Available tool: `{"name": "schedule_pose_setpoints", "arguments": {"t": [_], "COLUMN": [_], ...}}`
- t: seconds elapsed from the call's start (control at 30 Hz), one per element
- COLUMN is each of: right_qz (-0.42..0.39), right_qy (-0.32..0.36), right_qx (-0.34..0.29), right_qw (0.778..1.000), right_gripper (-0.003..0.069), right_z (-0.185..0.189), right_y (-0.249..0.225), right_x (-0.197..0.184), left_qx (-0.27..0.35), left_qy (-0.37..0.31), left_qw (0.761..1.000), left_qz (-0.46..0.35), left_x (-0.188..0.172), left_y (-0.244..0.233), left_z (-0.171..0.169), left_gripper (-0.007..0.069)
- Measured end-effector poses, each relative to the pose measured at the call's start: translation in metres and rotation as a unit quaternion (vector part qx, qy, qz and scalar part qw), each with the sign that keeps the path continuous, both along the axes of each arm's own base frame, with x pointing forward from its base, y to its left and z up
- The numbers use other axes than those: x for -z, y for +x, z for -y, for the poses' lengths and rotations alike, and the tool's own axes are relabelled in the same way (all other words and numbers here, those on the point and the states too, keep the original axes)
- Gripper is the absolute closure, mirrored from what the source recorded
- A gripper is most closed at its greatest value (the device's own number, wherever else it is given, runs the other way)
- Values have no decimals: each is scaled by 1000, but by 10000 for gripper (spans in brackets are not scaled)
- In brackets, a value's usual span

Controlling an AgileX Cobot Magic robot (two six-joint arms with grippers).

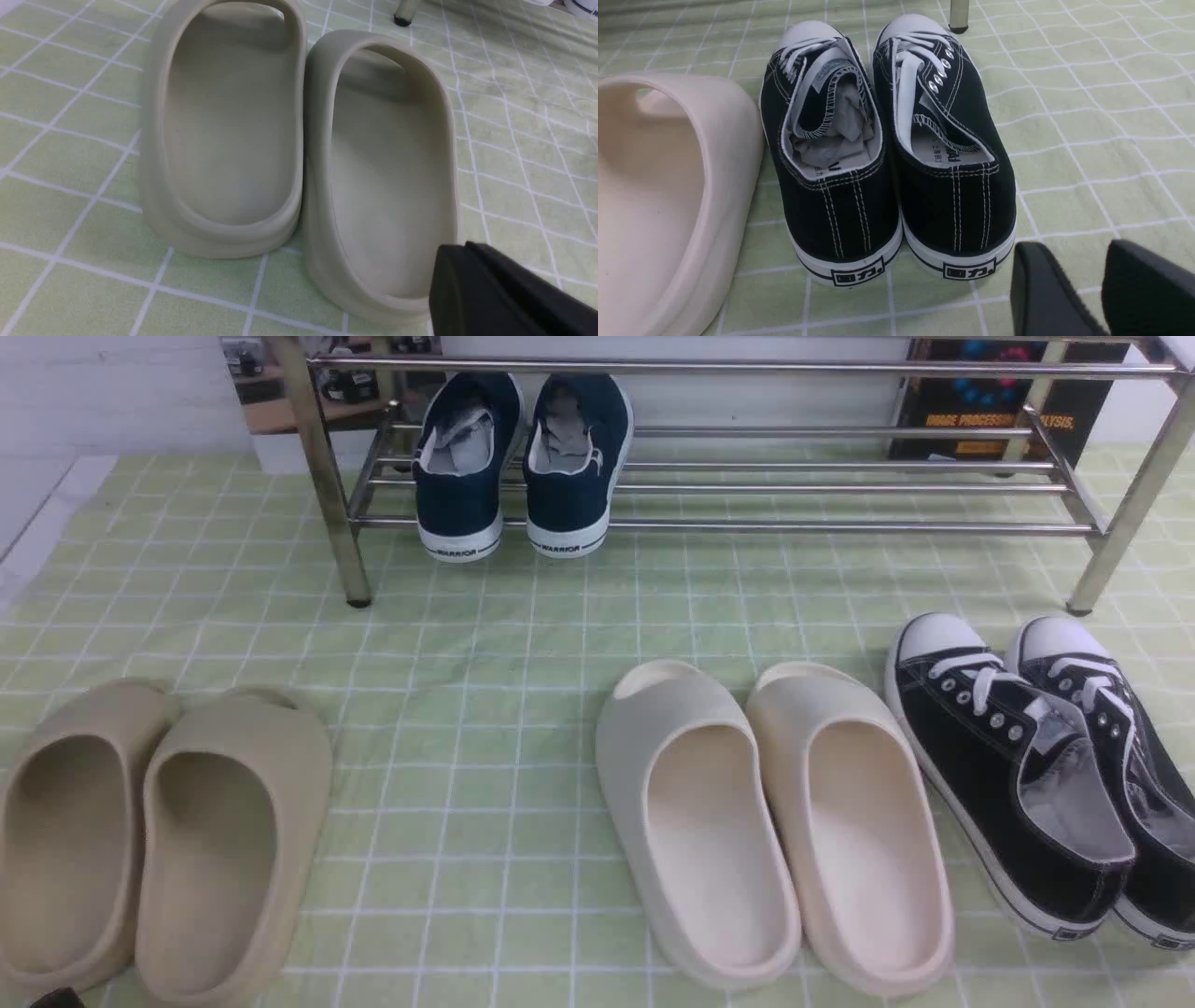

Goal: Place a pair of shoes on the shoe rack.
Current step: Use the right arm to grab the shoe closest to it

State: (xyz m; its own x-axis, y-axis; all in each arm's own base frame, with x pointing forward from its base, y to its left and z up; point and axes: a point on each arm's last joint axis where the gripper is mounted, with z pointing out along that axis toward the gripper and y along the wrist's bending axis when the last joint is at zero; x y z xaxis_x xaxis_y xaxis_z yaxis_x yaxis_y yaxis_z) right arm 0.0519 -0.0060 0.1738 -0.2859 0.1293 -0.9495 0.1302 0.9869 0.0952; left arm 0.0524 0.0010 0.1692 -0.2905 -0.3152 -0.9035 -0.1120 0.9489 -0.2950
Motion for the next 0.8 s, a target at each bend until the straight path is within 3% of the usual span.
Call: {"name": "schedule_pose_setpoints", "arguments": {"t": [0.57, 0.8], "right_qz": [1, 9], "right_qy": [7, 106], "right_qx": [-1, -9], "right_qw": [1000, 994], "right_gripper": [419, 419], "right_z": [0, -7], "right_y": [0, 1], "right_x": [0, 0], "left_qx": [0, 0], "left_qy": [0, 0], "left_qw": [1000, 1000], "left_qz": [0, 0], "left_x": [0, 0], "left_y": [0, 0], "left_z": [0, 0], "left_gripper": [625, 617]}}
